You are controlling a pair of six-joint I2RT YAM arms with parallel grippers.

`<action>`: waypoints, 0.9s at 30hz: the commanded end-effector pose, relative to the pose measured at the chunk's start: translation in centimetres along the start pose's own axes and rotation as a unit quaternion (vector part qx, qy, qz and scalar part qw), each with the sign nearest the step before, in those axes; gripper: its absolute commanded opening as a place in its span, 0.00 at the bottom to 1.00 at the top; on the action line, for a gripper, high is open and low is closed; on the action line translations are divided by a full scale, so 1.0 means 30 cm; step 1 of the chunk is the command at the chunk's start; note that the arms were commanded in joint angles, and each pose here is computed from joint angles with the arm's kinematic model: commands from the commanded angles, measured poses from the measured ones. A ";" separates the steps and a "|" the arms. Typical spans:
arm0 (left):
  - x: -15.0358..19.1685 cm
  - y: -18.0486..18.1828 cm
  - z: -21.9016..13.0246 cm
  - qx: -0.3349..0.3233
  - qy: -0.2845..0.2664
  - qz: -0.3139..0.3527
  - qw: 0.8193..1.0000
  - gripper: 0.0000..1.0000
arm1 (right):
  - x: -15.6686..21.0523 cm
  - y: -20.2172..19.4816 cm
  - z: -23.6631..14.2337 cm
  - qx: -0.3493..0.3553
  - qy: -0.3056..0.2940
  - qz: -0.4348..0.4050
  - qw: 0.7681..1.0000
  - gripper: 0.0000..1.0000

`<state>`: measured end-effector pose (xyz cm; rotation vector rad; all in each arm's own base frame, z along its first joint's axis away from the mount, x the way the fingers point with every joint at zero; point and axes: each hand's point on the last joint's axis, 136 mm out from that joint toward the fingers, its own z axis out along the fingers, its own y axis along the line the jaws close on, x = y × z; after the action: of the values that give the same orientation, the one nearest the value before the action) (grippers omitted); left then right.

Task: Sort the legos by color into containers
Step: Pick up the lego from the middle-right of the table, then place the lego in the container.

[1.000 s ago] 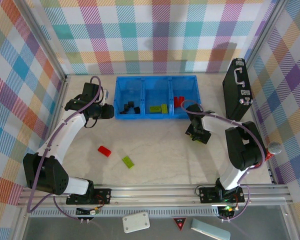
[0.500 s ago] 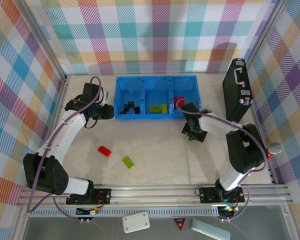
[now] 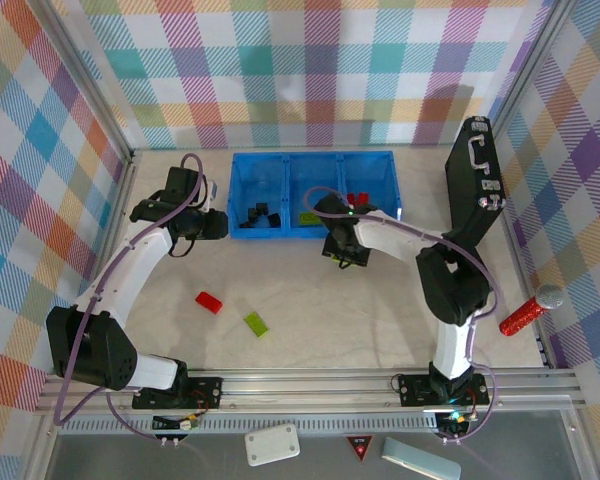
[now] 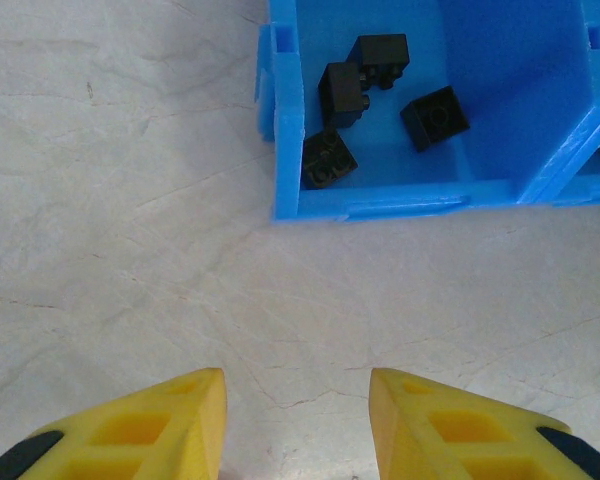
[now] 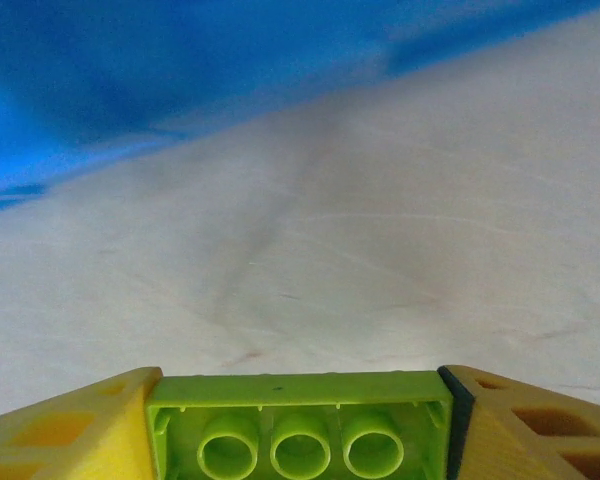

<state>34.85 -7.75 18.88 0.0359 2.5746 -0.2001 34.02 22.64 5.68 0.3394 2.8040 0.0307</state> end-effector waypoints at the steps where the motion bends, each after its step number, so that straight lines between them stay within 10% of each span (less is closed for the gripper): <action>1: -0.006 0.018 -0.014 -0.003 -0.012 -0.006 1.000 0.42 | 0.002 0.072 -0.023 -0.003 0.004 -0.034 0.999 0.67; 27: 0.009 0.021 0.020 -0.004 0.001 -0.010 1.000 0.41 | -0.254 0.312 -0.055 -0.058 -0.044 -0.133 0.988 0.65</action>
<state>34.77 -7.69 18.54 0.0347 2.5797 -0.1957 41.81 30.17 9.86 -0.0102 2.7213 0.1274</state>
